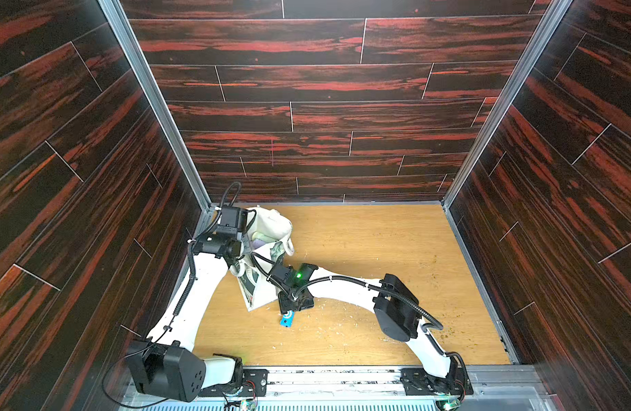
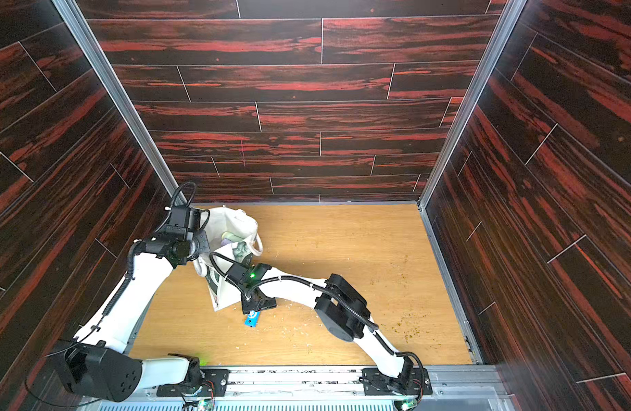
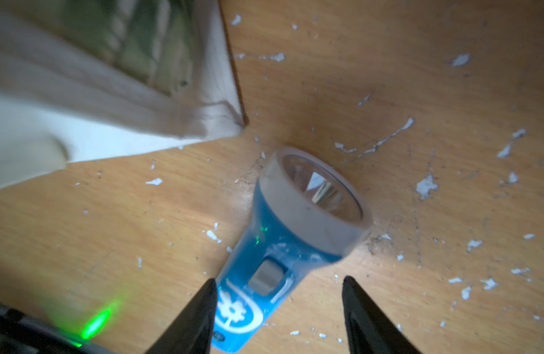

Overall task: Put the flashlights into the tote bags
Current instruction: Pick up the flashlight from the center of the board.

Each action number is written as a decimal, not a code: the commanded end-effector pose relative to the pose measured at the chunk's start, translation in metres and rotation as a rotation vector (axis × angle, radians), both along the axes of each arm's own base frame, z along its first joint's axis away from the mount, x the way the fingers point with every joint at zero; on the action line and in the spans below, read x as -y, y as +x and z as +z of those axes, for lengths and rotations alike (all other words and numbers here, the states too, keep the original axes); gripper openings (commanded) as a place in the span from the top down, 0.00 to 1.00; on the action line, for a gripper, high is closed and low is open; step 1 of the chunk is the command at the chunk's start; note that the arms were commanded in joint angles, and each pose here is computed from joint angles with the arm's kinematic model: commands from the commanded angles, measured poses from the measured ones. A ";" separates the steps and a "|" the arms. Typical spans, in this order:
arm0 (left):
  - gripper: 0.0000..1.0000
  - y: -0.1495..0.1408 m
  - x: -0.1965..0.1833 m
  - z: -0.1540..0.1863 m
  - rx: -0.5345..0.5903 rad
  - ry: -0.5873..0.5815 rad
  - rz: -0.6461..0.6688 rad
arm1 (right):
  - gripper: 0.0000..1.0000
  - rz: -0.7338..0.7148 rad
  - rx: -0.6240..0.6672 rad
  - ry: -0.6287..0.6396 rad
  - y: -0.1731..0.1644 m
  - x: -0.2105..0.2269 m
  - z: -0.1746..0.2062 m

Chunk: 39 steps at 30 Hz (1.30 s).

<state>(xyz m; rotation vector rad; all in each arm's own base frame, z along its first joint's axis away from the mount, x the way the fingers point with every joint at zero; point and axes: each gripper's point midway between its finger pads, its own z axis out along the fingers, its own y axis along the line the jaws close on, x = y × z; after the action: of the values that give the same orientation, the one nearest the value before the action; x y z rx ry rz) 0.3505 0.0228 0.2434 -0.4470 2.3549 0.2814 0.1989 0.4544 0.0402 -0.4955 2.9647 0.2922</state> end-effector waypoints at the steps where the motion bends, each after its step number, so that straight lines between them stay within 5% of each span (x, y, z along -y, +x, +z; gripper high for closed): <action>1: 1.00 -0.004 -0.006 0.019 0.072 0.001 0.033 | 0.35 0.016 -0.050 -0.096 -0.011 0.011 -0.028; 26: 1.00 -0.003 -0.004 0.019 0.077 -0.009 0.027 | 0.45 0.024 -0.107 -0.119 -0.019 0.012 -0.054; 39: 1.00 -0.003 -0.002 0.019 0.078 -0.019 0.019 | 0.60 0.011 -0.096 -0.110 -0.017 0.015 -0.051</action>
<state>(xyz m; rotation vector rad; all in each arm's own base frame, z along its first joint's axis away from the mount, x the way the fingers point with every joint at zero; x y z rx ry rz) 0.3495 0.0223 0.2435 -0.4511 2.3537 0.2699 0.1905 0.4604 0.0172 -0.5411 3.0137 0.2955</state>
